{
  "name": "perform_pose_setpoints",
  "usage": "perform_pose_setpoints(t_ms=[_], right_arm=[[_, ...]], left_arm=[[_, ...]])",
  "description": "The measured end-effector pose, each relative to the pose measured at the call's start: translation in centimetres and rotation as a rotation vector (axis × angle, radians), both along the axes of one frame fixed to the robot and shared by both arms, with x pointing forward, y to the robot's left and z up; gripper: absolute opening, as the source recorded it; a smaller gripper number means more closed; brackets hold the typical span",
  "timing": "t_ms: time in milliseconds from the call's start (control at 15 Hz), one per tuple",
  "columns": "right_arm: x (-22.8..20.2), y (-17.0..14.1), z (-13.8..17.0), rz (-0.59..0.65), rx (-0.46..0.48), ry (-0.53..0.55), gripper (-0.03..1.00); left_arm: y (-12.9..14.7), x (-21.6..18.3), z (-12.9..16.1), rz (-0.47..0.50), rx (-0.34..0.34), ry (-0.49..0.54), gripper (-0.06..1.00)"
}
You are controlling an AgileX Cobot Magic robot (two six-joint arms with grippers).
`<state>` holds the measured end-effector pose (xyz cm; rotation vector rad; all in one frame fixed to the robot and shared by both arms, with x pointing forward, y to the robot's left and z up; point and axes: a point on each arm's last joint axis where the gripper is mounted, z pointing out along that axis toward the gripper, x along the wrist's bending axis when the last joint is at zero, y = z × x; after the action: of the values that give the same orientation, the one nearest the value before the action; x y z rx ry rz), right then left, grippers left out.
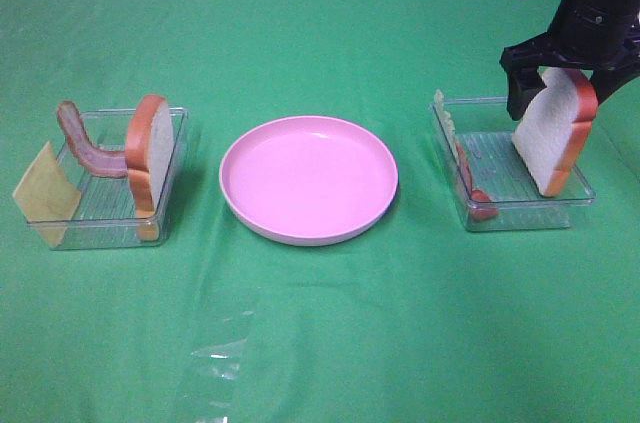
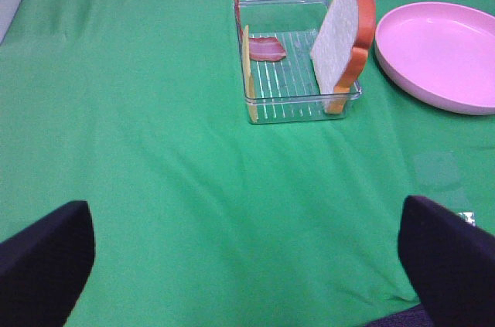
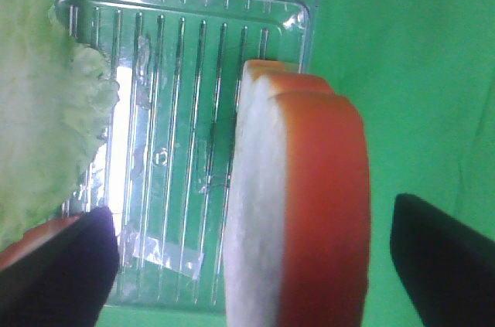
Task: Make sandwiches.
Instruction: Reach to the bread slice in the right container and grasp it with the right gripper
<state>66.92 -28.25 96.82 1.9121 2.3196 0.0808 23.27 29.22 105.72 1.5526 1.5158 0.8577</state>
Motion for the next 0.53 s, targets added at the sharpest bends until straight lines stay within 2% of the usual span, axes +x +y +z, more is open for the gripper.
perform_pose_setpoints(t_ms=[200, 267, 333, 400, 533], right_arm=[[-0.06, 0.0, -0.01, -0.018, 0.002, 0.006, 0.67], [-0.1, -0.01, -0.01, -0.057, 0.007, 0.008, 0.49], [-0.1, -0.01, -0.01, -0.082, 0.01, 0.007, 0.39], [-0.1, -0.01, -0.01, -0.092, 0.011, 0.007, 0.32], [-0.13, -0.01, -0.02, -0.103, 0.012, 0.009, 0.26]], left_arm=[[0.0, 0.0, 0.0, 0.0, 0.0, 0.0, 0.99], [0.0, 0.0, 0.0, 0.0, 0.0, 0.0, 0.99], [0.0, 0.0, 0.0, 0.0, 0.0, 0.0, 0.99], [0.0, 0.0, 0.0, 0.0, 0.0, 0.0, 0.99], [0.0, 0.0, 0.0, 0.0, 0.0, 0.0, 0.99]])
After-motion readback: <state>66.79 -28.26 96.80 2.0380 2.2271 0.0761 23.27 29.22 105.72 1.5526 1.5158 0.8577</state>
